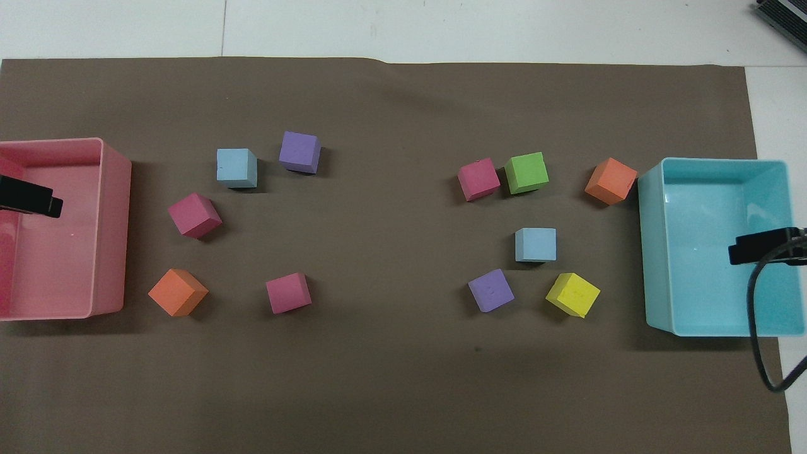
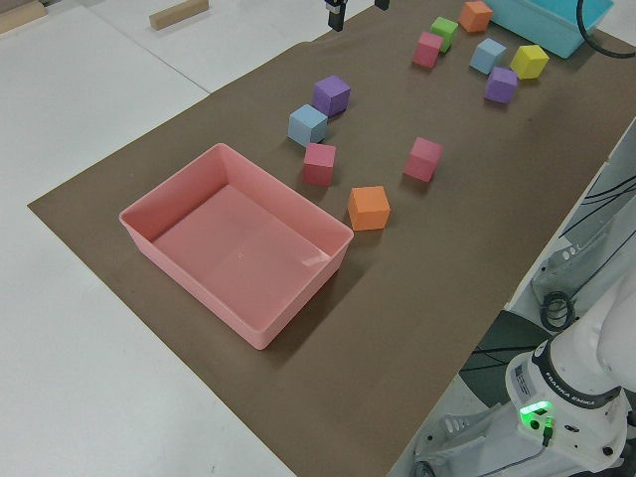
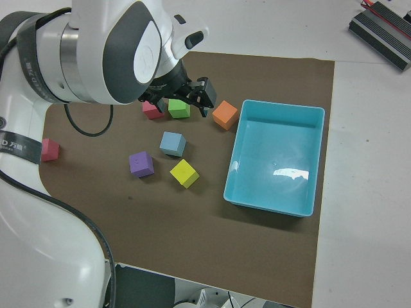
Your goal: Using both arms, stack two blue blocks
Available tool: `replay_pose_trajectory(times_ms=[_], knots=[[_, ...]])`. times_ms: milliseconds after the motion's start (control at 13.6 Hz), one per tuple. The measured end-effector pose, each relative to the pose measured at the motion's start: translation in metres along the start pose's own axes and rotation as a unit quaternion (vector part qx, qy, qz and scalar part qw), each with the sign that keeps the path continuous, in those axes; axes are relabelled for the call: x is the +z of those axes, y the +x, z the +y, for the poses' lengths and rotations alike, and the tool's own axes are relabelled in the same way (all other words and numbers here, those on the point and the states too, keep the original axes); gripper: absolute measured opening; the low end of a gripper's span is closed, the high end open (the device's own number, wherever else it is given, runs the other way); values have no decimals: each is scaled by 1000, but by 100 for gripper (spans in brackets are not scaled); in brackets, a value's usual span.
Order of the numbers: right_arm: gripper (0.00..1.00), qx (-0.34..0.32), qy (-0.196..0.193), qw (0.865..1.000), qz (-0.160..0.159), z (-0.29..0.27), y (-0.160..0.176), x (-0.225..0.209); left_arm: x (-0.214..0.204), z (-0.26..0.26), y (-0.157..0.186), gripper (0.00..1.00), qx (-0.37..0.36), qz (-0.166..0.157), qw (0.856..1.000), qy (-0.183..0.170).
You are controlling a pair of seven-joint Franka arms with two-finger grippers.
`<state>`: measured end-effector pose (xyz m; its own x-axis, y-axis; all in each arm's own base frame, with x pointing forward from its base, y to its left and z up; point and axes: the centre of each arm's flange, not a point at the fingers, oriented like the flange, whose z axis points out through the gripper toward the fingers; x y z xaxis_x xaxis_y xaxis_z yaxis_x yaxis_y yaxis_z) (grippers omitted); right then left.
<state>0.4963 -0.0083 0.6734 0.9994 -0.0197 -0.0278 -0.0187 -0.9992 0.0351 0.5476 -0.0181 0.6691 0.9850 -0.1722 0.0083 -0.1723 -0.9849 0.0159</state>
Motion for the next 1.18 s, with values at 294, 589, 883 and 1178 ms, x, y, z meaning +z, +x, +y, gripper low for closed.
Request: replay_pose_trajectory(times_ms=[294,589,883,1178], knots=[[100,1,0,1000,0,1,0,0,-2,0,0,100,0,2,1000,0],[100,-1,8,1000,0,-2,0,0,3,0,3,100,0,-2,1000,0],[100,-6,13,1000,-6,-8,1,9,7,1,6,100,2,-5,1000,0],[100,-12,13,1000,7,-26,15,38,30,1,22,100,3,-2,1000,1]])
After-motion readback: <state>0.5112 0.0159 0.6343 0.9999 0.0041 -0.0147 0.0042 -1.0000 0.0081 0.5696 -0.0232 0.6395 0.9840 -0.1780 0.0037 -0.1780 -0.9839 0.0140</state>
